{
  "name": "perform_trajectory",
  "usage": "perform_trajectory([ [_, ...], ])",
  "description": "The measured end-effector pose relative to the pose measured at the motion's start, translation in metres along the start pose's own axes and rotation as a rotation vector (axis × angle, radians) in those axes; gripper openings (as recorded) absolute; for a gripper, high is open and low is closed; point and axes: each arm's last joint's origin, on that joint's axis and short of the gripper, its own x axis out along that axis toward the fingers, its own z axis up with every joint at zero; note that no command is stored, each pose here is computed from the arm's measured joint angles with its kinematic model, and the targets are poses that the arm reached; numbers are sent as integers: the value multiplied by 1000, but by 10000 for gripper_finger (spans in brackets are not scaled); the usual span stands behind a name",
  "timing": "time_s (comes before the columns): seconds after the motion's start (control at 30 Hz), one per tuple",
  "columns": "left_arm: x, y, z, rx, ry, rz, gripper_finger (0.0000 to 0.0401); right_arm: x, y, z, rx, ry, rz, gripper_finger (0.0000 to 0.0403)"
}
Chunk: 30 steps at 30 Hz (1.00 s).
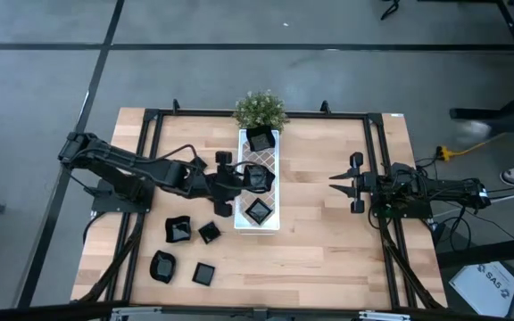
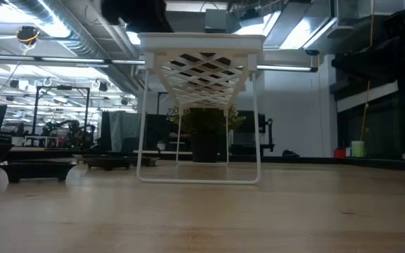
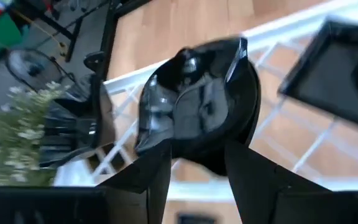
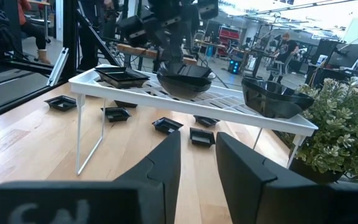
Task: Pick & Place Mini shaped plates
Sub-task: Stack the leaf shape plate on top of the leaf shape plate on the shelf
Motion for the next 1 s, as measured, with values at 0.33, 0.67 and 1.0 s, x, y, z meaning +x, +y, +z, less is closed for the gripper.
perform_trajectory([
  [0.33,-6,19,-15,355,110,9,133,0,0,0,0,0,0,102],
  [0.67,6,29,-16,661,162,61,123,0,0,0,0,0,0,102],
  [1.0,14,23,-12,939,110,-8,121,0,0,0,0,0,0,102],
])
